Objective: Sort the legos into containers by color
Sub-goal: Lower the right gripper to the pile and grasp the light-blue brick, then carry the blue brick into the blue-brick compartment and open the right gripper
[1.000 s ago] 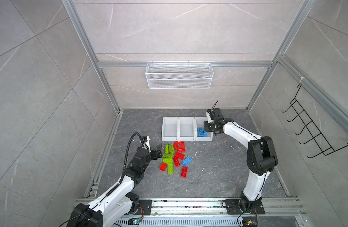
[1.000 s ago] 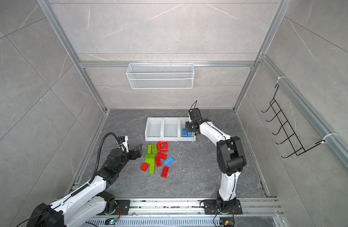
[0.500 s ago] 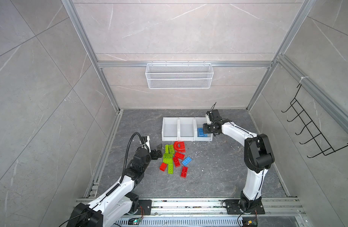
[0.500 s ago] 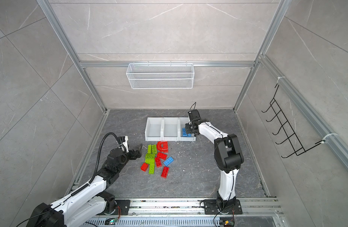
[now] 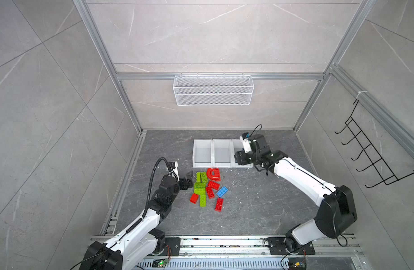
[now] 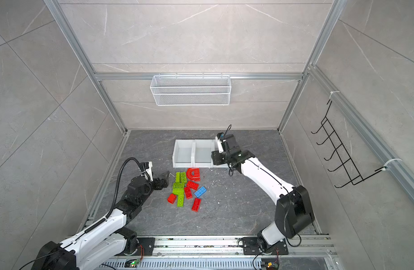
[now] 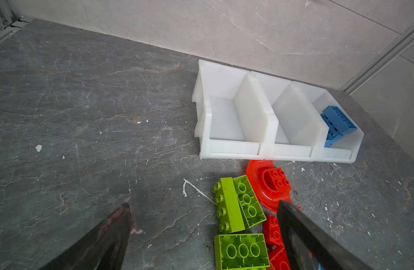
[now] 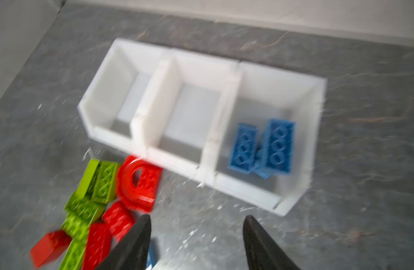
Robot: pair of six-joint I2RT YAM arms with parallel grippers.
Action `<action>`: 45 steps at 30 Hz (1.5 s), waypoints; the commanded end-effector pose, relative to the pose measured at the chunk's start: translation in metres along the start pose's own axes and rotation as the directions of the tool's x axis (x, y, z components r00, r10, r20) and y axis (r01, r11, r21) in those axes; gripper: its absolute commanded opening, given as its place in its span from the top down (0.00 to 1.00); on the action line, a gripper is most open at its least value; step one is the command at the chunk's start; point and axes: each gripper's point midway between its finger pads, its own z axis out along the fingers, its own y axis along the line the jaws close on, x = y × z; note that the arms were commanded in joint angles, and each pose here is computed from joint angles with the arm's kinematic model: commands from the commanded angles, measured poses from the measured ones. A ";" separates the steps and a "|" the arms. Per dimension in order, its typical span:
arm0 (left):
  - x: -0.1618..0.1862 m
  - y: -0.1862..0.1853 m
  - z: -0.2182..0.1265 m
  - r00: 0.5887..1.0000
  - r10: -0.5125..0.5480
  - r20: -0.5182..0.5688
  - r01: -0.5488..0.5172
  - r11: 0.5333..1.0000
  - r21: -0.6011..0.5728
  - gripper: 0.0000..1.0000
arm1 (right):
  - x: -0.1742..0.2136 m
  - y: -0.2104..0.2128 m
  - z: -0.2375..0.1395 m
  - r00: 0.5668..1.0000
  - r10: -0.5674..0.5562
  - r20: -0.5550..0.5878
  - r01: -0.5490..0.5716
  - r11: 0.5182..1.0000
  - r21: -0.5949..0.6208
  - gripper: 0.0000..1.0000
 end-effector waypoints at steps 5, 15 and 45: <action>-0.016 -0.002 -0.003 0.998 -0.009 0.066 0.009 1.000 0.005 0.01 | 0.099 0.060 0.017 0.981 -0.042 -0.189 0.033 0.998 -0.049 0.34; -0.015 0.001 -0.002 0.998 -0.010 0.063 0.011 1.000 -0.009 0.01 | 0.131 0.087 0.052 0.930 -0.227 -0.290 0.228 0.973 -0.028 0.25; -0.015 0.000 -0.002 0.998 -0.012 0.065 0.012 1.000 -0.005 0.01 | 0.155 0.068 0.098 0.858 -0.297 -0.418 0.319 0.948 -0.019 0.22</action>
